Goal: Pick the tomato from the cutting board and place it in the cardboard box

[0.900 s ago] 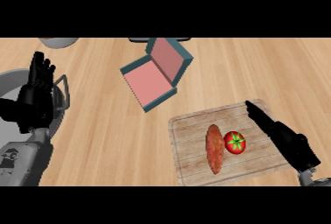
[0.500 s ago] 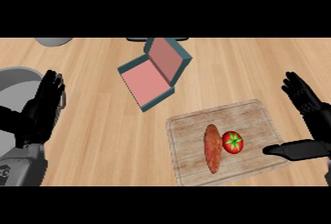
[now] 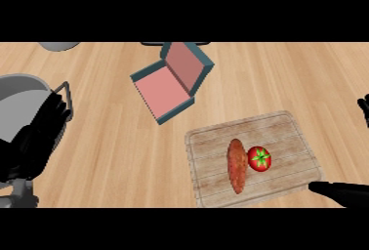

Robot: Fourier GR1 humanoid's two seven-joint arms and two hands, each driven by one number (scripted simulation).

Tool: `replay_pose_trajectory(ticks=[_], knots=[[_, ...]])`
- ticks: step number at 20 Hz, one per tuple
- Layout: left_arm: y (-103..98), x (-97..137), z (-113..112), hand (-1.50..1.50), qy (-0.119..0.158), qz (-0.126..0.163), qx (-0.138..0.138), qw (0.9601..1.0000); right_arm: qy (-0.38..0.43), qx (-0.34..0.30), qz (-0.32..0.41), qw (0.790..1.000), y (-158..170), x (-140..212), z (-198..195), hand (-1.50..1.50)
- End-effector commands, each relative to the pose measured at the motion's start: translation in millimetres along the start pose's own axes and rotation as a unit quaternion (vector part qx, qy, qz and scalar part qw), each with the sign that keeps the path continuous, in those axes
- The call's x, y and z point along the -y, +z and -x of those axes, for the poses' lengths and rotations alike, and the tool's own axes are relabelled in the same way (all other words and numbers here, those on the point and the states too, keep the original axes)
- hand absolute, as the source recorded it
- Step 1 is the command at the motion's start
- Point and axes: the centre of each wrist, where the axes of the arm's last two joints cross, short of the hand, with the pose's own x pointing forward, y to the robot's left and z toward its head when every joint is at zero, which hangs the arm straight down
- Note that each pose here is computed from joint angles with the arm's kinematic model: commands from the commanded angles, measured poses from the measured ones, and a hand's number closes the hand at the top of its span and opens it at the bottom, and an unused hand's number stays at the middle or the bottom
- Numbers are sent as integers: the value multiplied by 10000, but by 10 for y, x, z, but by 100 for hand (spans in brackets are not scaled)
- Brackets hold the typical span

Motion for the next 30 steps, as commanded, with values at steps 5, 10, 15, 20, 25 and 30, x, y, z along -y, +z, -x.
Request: replay_pose_trajectory(ticks=[5,10,15,20,25,30], knots=[[85,-36,65,0,-21,87,12,10000,2570,-1032,-1728,9452,-56,197,-396,-150],[-14,23,13,0,81,205,11,9998,3382,-1683,-2308,8967,-193,24,-708,-150],[-104,-107,-187,0,41,248,100,9996,3459,-2294,-2820,8650,-239,-410,-834,-150],[-12,2,2,0,84,275,-26,9996,3286,-2855,-3237,8401,-373,-668,-814,-150],[89,-171,-102,0,16,292,47,9996,3311,-3195,-3326,8232,-461,-913,-887,-150],[29,-75,-74,0,112,152,-12,9998,3379,-3273,-3445,8124,-522,-615,-746,-150]])
